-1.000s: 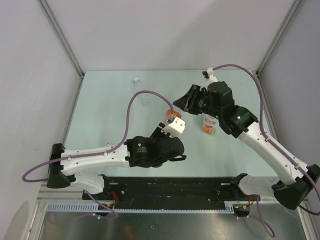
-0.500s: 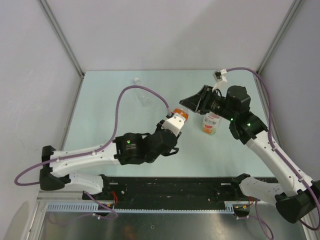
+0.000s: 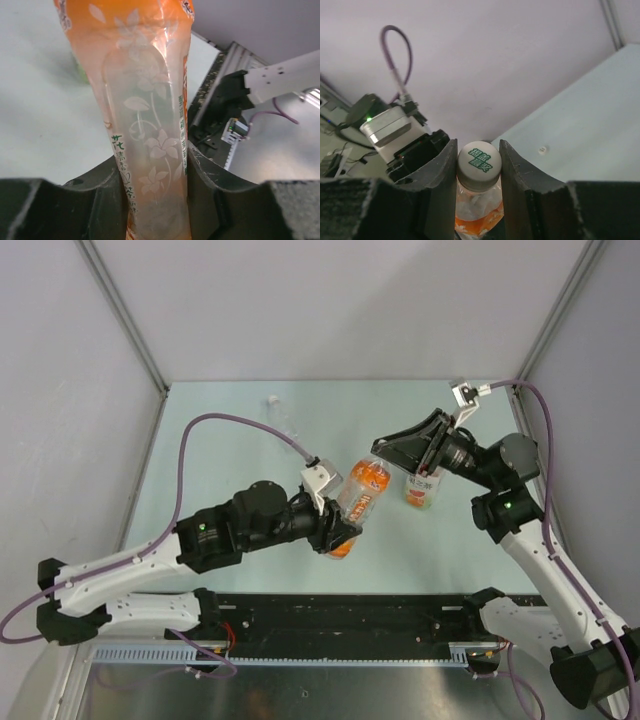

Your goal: Unscrew the bottle caps

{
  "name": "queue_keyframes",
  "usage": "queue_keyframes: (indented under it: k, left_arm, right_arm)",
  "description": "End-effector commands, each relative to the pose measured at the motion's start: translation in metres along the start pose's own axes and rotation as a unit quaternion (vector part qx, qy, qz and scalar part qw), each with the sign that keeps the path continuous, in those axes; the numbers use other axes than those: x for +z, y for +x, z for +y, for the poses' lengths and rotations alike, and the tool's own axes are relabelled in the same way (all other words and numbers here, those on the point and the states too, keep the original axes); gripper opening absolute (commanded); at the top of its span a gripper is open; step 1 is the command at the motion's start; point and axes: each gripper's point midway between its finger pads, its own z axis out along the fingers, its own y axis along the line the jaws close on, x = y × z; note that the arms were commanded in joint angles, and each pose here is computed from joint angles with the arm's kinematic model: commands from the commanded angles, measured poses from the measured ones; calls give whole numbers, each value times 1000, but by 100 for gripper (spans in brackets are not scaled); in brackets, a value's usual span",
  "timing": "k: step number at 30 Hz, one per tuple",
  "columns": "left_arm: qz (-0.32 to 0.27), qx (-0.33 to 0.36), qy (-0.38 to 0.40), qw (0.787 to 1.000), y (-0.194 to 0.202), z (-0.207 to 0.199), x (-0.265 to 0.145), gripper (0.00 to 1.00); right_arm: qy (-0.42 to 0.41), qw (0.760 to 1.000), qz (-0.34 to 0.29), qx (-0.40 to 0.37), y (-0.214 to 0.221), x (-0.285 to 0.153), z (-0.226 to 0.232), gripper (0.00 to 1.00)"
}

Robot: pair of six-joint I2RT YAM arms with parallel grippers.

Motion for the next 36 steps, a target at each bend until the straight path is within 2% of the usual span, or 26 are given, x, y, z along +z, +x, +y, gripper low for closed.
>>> queue_keyframes:
  k: [1, 4, 8, 10, 15, 17, 20, 26, 32, 36]
  left_arm:
    - [-46, 49, 244, 967, -22, -87, -30, 0]
    - [-49, 52, 254, 965, -19, -89, -32, 0]
    - [-55, 41, 208, 976, -16, -72, -25, 0]
    - [-55, 31, 174, 983, -13, -59, -18, 0]
    - [-37, 8, 81, 996, 3, -22, -2, 0]
    - [-26, 4, 37, 999, 9, -6, 5, 0]
    - [-12, 5, -20, 1000, 16, 14, 10, 0]
    - [2, 12, -134, 991, 22, 54, 11, 0]
    - [29, 23, -230, 972, 28, 85, 10, 0]
    - [45, 30, -271, 961, 31, 97, 10, 0]
  right_arm:
    - [-74, 996, -27, -45, -12, -1, 19, 0]
    - [-93, 994, -31, -46, -14, -3, 25, 0]
    - [-73, 996, -45, -37, -20, -4, 20, 1]
    - [-57, 996, -54, -31, -23, -5, 16, 20]
    - [3, 995, -92, -28, -36, -12, 5, 81]
    - [30, 994, -98, -25, -40, -14, -1, 94]
    - [89, 990, -103, -20, -46, -17, -17, 99]
    - [206, 974, -93, 16, -45, -23, -52, 99]
    - [321, 946, -39, 31, -24, -10, -84, 99]
    - [359, 932, 0, 40, -4, 7, -96, 99]
